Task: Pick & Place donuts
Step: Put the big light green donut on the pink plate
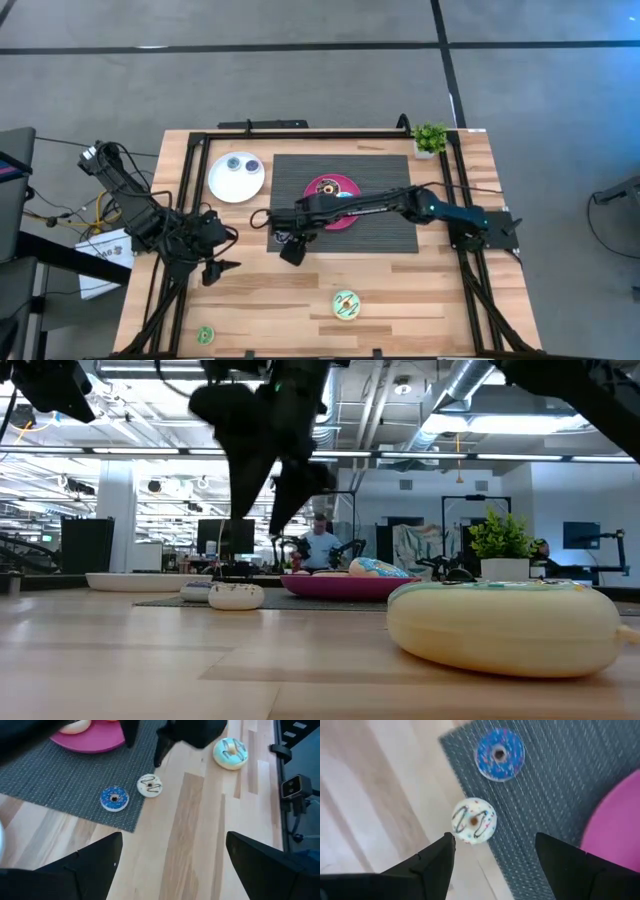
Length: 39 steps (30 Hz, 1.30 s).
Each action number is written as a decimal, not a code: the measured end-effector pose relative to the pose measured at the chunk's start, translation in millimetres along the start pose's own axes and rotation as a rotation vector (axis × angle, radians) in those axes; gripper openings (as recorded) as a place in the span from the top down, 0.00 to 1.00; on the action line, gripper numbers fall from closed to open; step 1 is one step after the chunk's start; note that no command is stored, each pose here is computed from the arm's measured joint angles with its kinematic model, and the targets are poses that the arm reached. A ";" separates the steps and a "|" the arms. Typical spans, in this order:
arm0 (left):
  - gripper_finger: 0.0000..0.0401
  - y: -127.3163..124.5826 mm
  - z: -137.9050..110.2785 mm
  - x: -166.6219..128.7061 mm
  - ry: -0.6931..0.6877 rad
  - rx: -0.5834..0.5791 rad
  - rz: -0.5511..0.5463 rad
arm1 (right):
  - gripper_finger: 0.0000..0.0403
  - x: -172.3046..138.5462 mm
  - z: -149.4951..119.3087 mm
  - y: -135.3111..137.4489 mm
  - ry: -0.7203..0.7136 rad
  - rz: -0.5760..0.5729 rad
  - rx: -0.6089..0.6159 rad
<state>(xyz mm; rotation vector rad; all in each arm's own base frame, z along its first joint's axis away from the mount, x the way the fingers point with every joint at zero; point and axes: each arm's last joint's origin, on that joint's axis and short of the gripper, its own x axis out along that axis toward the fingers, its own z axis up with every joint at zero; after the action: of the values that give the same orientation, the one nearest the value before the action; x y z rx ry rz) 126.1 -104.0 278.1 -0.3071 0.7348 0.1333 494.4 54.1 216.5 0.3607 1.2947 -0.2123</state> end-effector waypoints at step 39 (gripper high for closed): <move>0.13 -7.1 37.7 38.5 -0.187 -0.061 0.040 | 0.34 -41.4 -250.6 -66.0 -0.104 0.020 0.103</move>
<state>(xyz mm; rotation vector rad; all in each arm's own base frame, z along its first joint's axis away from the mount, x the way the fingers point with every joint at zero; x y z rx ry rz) 180.1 -98.2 280.1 -0.3336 0.5524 0.2199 235.2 85.6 190.0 0.4448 1.1795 -0.2781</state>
